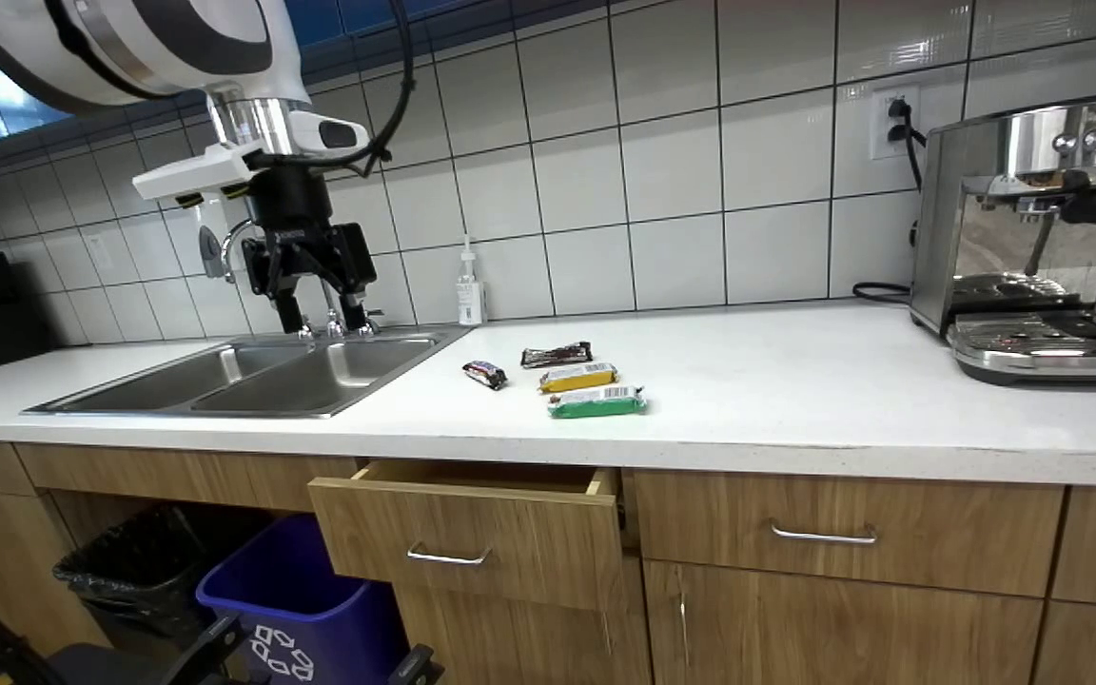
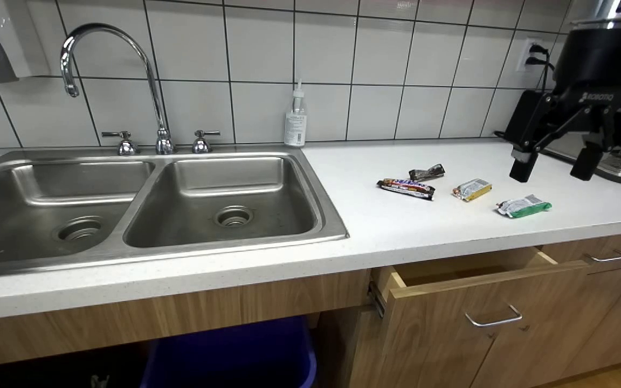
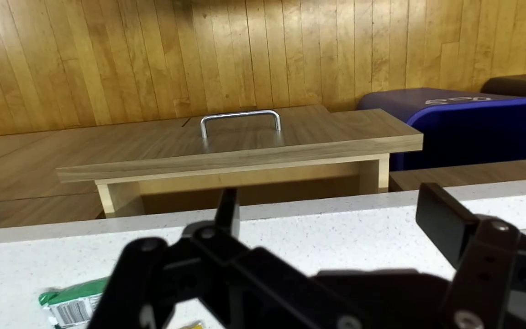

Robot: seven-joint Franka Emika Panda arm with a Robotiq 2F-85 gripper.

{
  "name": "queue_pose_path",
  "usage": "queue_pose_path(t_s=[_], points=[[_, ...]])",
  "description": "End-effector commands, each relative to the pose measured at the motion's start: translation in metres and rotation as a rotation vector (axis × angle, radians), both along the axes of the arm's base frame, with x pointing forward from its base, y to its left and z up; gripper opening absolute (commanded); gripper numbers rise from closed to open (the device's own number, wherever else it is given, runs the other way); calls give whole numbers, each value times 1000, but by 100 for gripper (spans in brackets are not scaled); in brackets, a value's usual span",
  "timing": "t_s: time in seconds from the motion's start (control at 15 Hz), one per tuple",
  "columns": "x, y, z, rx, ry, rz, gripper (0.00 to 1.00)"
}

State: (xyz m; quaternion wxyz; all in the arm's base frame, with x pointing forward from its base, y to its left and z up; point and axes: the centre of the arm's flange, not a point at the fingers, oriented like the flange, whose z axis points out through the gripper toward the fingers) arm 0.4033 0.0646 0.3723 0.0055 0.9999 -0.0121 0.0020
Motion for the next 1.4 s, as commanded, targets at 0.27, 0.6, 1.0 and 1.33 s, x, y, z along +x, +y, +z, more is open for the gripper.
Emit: queue_pose_path(t_s=[0.27, 0.6, 1.0, 1.33], points=[[16, -10, -31, -15, -4, -19, 100], [27, -22, -50, -12, 11, -30, 100], [34, -28, -71, -29, 16, -7, 100], [42, -28, -87, -39, 2, 16, 100]])
